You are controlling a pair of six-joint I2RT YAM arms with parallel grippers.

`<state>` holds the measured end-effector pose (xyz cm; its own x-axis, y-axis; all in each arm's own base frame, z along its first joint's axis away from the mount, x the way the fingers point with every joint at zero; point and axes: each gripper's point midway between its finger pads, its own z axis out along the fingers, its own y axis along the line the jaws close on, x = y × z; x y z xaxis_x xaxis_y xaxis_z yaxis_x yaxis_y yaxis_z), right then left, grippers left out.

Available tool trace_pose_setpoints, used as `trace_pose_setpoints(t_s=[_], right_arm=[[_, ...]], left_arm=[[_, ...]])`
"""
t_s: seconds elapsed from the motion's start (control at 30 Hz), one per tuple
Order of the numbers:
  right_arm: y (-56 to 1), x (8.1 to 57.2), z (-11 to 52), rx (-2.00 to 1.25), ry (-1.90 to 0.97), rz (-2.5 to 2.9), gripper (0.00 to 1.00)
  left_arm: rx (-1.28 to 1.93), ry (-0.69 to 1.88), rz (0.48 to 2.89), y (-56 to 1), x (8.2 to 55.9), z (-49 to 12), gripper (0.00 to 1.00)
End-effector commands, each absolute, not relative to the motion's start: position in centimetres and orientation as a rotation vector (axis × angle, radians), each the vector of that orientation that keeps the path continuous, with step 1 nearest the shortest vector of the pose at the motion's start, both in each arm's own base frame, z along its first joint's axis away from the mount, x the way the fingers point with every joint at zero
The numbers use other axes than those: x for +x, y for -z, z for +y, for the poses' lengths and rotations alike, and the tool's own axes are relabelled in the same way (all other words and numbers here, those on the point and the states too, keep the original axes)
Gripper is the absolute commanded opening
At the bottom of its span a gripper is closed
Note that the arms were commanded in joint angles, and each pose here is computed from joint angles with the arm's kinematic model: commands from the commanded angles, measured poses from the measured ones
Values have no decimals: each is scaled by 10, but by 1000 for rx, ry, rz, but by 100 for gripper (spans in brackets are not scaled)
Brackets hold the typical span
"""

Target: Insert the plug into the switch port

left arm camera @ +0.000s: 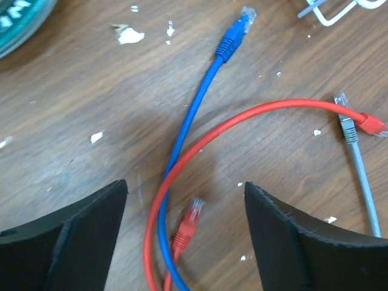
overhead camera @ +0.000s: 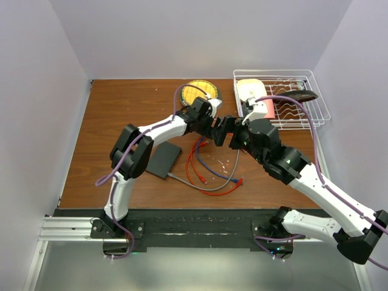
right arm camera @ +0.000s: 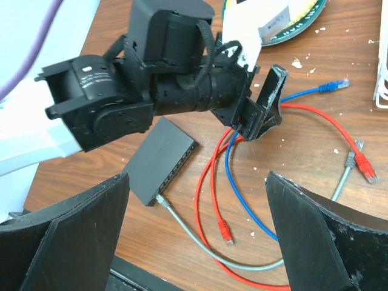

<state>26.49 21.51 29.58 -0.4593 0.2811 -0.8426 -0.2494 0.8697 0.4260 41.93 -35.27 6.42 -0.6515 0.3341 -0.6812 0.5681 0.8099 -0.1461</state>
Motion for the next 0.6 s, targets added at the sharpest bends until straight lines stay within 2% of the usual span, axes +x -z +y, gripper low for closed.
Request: trace_pose_setpoints(t_s=[0.0, 0.1, 0.2, 0.27, 0.3, 0.37, 0.4, 0.47, 0.57], right_arm=[[-296, 262, 212, 37, -629, 1960, 99], [-295, 263, 212, 33, -624, 1963, 99], [-295, 263, 212, 29, -625, 1962, 99], [-295, 264, 212, 32, -623, 1961, 98], [-295, 264, 212, 31, -622, 1961, 98], [-295, 264, 214, 26, -631, 1961, 98], [-294, 264, 214, 26, -631, 1964, 98], [-292, 265, 214, 24, -628, 1968, 98], [-289, 265, 215, 20, -627, 1973, 98]], left_arm=[[717, 517, 2234, -75, 432, -375, 77], [715, 516, 2243, -68, 432, -375, 66], [725, 510, 2251, -62, 430, -373, 46], [736, 498, 2248, -61, 430, -373, 38], [738, 491, 2248, -60, 430, -371, 28], [731, 480, 2240, -65, 431, -369, 21], [725, 477, 2233, -67, 432, -368, 12], [706, 456, 2213, -79, 435, -364, 3], [666, 415, 2183, -102, 440, -356, 0]])
